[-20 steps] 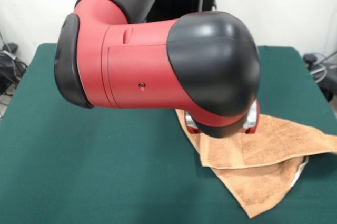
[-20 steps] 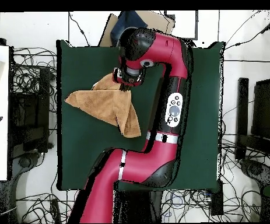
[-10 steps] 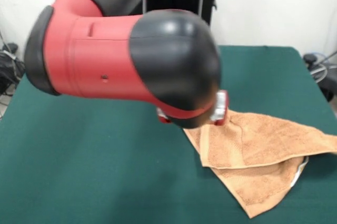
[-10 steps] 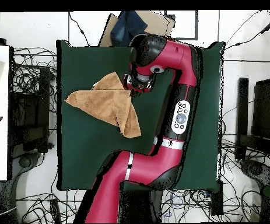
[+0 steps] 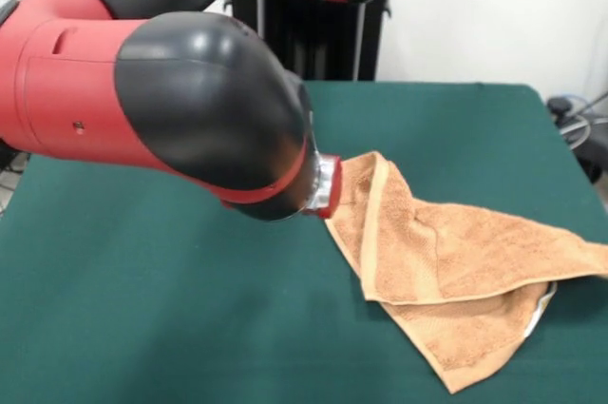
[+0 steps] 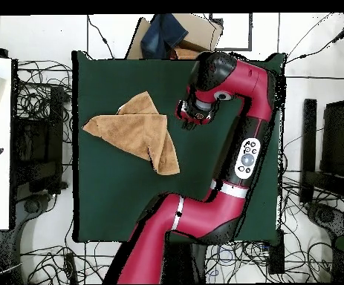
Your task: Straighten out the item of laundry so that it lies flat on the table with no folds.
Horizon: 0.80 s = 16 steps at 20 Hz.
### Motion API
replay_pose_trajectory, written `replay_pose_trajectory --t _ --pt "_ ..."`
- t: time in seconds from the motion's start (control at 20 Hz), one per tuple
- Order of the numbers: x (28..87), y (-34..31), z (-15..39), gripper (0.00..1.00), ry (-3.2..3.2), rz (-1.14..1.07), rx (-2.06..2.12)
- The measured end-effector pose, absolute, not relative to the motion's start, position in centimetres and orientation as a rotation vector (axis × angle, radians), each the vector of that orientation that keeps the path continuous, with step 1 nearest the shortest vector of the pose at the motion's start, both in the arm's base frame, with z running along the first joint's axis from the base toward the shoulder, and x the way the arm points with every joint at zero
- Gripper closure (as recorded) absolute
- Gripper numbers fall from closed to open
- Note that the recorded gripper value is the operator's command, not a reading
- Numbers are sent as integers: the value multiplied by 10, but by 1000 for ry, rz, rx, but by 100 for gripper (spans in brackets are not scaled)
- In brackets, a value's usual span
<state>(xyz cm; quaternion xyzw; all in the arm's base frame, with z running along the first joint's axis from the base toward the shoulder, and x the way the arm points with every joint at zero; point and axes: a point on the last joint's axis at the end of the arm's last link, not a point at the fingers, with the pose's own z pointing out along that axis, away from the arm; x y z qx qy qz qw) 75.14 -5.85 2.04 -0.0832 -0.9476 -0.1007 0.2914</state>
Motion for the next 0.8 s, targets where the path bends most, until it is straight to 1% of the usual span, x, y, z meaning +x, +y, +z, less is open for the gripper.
replay_pose_trajectory --t 0.3,0.8 --pt "741 -42 9 100 -2549 -266 -194" --pt "717 31 -4 100 -2593 -284 -56"
